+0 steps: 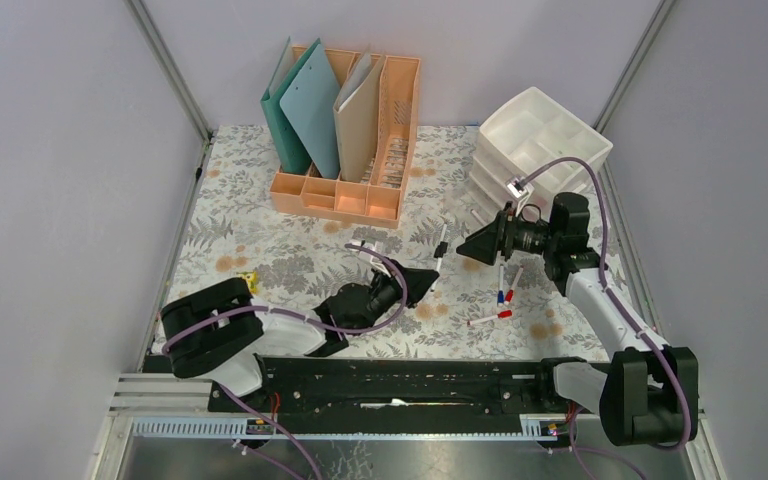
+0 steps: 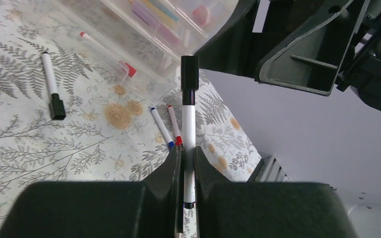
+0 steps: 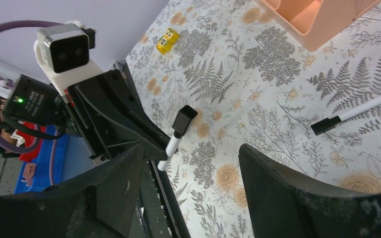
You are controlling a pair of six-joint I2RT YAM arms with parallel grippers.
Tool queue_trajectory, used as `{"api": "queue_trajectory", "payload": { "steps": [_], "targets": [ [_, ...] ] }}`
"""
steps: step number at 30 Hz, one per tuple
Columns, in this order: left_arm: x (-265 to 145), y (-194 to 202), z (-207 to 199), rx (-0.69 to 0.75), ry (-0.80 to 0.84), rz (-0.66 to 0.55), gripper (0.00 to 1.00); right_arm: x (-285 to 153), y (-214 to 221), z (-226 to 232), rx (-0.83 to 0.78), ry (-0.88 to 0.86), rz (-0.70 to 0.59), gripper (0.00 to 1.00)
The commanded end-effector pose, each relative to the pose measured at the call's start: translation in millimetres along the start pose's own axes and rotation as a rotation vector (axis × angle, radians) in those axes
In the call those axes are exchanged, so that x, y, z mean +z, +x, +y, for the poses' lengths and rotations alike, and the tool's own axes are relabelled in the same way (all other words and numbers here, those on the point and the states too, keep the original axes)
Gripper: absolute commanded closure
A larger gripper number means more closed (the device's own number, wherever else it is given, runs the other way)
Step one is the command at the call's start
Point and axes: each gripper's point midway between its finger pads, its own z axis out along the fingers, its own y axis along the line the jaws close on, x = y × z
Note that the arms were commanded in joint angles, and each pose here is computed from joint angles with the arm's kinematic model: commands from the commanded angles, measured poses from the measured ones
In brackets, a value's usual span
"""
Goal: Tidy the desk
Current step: Place the stationery in the drawer.
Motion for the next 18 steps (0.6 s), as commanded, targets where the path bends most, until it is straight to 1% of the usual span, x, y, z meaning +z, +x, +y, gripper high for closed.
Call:
{"api": "queue_trajectory", "payload": {
  "steps": [1, 15, 18],
  "targets": [
    [11, -19, -33, -0.078, 0.126, -0.077, 1.0, 5, -7, 14, -0.002, -0.078, -0.01, 0.24],
    [21, -18, -49, -0.112, 0.189, -0.075, 1.0, 19, 7, 23, 0.044, -0.14, 0.055, 0.32],
    [21, -17, -51, -0.123, 0.201, -0.072, 1.0, 20, 8, 28, 0.042, -0.168, 0.061, 0.46]
  ]
}}
